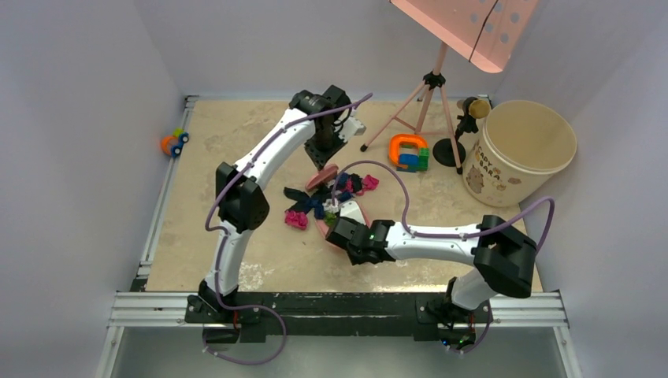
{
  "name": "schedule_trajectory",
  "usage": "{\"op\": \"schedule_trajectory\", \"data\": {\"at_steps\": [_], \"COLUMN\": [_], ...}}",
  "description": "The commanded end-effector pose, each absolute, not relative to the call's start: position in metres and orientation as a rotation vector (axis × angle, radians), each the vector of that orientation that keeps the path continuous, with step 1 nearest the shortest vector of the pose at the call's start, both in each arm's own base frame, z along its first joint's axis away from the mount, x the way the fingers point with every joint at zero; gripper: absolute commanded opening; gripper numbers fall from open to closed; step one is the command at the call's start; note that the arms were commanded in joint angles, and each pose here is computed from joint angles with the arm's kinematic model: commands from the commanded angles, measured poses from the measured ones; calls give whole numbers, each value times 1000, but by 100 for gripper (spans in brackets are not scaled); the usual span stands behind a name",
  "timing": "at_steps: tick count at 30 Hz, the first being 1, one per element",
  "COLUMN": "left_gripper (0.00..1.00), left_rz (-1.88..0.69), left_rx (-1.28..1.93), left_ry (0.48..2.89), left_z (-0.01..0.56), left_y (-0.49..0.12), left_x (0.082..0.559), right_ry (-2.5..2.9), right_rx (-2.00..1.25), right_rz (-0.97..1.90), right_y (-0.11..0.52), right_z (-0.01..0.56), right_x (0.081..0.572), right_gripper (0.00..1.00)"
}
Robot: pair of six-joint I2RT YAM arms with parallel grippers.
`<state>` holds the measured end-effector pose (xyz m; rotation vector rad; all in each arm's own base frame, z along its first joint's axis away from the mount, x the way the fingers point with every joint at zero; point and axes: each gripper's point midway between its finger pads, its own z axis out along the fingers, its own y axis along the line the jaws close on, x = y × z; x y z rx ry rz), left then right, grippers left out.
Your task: Sweep away the paper scraps from the table
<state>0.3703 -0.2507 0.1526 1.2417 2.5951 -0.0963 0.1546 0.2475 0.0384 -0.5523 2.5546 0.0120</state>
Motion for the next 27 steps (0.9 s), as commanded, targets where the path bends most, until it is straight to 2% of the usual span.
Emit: {"op": "schedule_trajectory", "data": {"at_steps": [1, 12, 20, 27], "left_gripper": [0, 0, 0, 0], "left_rz": [-243, -340, -157, -233], "left_rx": [1326, 1148, 962, 662], "left_ry": [2650, 2664, 2648, 2639], "left_z": [172, 205, 223, 232], "left_y": [-252, -248, -228, -220], "left_x": [322, 295, 310, 324], "right_ry": [2468, 2441, 2399, 2360], "right_rx": [-507, -493, -442, -387], "right_rz": [77, 80, 113, 215], "right_y": [270, 274, 261, 244], "right_z": [57, 60, 72, 107], "right_x": [183, 201, 198, 187], "right_gripper": [0, 0, 0, 0]}}
